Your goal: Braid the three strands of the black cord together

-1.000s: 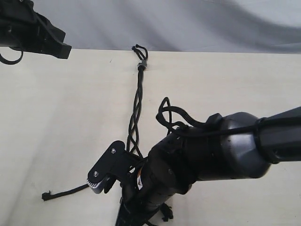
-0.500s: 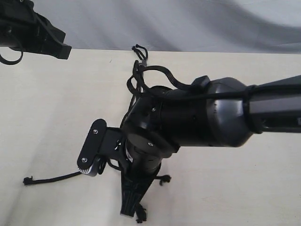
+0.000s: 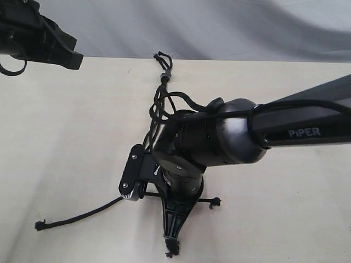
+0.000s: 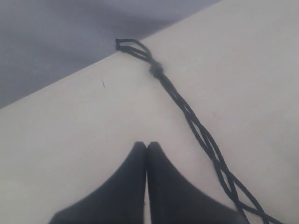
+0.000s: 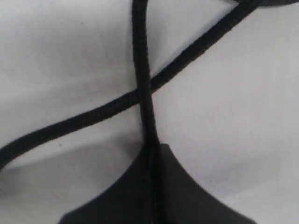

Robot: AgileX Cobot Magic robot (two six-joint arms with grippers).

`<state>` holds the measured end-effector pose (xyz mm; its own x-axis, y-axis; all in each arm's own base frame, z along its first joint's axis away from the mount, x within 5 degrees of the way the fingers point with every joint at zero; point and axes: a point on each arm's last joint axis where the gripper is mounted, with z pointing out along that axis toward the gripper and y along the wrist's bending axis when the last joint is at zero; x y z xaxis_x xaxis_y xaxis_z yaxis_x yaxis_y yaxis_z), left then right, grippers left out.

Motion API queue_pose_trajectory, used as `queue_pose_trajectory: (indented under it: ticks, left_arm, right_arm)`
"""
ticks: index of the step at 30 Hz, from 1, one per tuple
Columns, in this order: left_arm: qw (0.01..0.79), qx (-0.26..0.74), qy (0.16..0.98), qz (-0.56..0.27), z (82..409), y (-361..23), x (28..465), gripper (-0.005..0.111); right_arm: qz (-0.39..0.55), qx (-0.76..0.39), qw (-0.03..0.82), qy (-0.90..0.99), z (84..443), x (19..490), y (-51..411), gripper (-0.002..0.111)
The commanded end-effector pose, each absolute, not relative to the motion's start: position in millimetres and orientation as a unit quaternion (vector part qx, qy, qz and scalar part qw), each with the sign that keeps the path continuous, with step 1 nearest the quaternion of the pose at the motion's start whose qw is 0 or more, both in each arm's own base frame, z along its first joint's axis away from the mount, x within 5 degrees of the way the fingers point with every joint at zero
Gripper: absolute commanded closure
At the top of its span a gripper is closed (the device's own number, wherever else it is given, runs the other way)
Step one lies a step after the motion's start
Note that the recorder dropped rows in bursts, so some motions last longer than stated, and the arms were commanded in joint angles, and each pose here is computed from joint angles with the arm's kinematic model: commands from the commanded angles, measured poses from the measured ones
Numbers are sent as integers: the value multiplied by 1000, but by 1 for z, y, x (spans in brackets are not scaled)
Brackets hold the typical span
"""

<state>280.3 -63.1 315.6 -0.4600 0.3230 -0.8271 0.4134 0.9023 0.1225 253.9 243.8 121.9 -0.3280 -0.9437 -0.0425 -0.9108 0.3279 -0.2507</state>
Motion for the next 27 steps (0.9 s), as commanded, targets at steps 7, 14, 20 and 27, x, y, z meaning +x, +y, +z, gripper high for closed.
queue_pose_trajectory:
  ticks: [7,14,20,27]
  left_arm:
    - [477,213,851,-48,318,-62,279,106]
    - [477,213,851,-48,318,-62,279,106]
    - [477,213,851,-48,318,-62,279,106]
    - [477,213,851,-48,318,-62,279,106]
  right_arm:
    - [-17,-636,60,769,116,207,282,109]
    - [-11,-646,107,756,148,205,283,109]
    - [-10,-599,142,788,167,236,258,109]
    - [-19,-554,132,822,161,260,227,109]
